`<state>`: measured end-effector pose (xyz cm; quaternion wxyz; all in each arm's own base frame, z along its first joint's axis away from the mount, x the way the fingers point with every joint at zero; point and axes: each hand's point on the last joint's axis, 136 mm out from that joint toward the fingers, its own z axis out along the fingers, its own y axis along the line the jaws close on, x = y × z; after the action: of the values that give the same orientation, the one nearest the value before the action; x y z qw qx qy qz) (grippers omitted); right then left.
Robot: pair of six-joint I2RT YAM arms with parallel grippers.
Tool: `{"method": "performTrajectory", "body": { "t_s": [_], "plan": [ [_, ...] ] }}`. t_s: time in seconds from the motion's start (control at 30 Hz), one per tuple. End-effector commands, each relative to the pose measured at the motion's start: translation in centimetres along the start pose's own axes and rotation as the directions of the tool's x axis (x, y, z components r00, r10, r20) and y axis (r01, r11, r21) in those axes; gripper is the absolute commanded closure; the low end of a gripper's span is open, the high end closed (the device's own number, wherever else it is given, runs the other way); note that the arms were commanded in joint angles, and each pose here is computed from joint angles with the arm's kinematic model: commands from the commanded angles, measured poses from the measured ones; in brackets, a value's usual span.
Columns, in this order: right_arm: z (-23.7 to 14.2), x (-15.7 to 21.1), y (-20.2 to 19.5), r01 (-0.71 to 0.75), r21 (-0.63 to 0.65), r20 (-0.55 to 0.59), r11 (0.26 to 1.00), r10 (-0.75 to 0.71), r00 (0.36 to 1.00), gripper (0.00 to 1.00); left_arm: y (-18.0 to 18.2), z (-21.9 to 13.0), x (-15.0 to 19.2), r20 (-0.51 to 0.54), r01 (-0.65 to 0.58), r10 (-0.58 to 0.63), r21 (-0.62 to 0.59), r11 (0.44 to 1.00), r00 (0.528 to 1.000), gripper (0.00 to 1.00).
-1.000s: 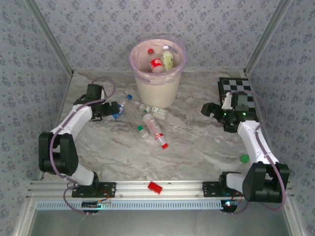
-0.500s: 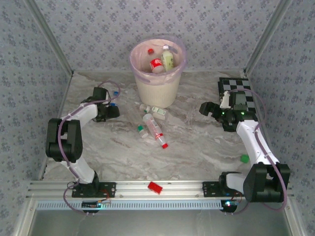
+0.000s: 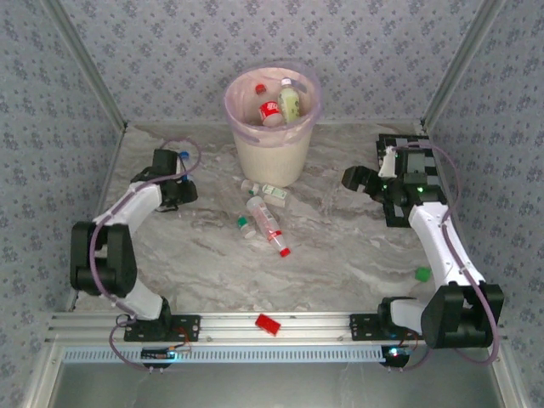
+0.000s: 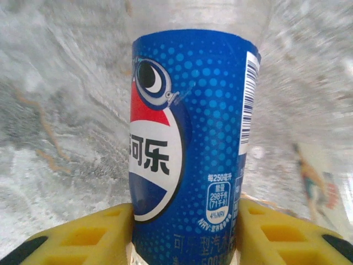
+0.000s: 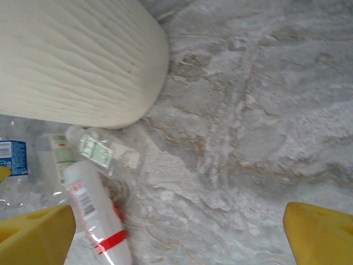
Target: Put the plastic bottles in the bin
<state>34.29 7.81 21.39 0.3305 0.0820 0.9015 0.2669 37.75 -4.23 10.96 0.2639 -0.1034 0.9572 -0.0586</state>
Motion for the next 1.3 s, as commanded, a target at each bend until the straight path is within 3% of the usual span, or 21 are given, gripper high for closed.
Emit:
{"method": "performTrajectory", "body": {
  "t_s": [0.0,0.07,0.2,0.4,0.6,0.7,1.03,1.27],
  "plan": [
    [-2.3,-2.1,5.4,0.053,-0.195,0.049,0.979,-0.044,0.998,0.02,-2.8,-6.7,-2.9,0.181,-0.058,0.039,0.099,0.993,0.983,0.55],
    [-3.8,-3.0,8.9,0.116,-0.313,0.085,0.943,-0.094,0.992,0.03,-6.0,-10.9,-3.7,0.301,-0.148,0.075,0.226,0.963,0.951,0.55],
    [-7.3,-3.9,15.9,0.298,-0.465,0.170,0.833,-0.247,0.954,0.04,-12.0,-17.7,-2.9,0.466,-0.348,0.129,0.423,0.837,0.875,0.57],
    [-9.8,-4.3,23.2,0.426,-0.580,0.241,0.695,-0.353,0.904,0.06,-20.0,-21.2,2.2,0.580,-0.600,0.264,0.520,0.608,0.771,0.59],
    [-7.8,-4.4,25.7,0.443,-0.573,0.213,0.689,-0.397,0.893,0.07,-24.0,-22.8,4.7,0.644,-0.680,0.269,0.558,0.475,0.716,0.59],
    [-6.4,-4.4,25.7,0.430,-0.567,0.190,0.702,-0.397,0.898,0.07,-24.5,-23.2,4.7,0.655,-0.688,0.261,0.561,0.460,0.709,0.59],
    [-3.7,-3.6,26.9,0.422,-0.601,0.129,0.679,-0.439,0.889,0.24,-25.4,-22.3,4.8,0.639,-0.685,0.281,0.568,0.457,0.717,0.58],
    [-3.3,-3.7,27.2,0.423,-0.614,0.119,0.666,-0.452,0.884,0.56,-25.9,-21.1,4.5,0.625,-0.679,0.297,0.561,0.474,0.722,0.57]
  ]
}}
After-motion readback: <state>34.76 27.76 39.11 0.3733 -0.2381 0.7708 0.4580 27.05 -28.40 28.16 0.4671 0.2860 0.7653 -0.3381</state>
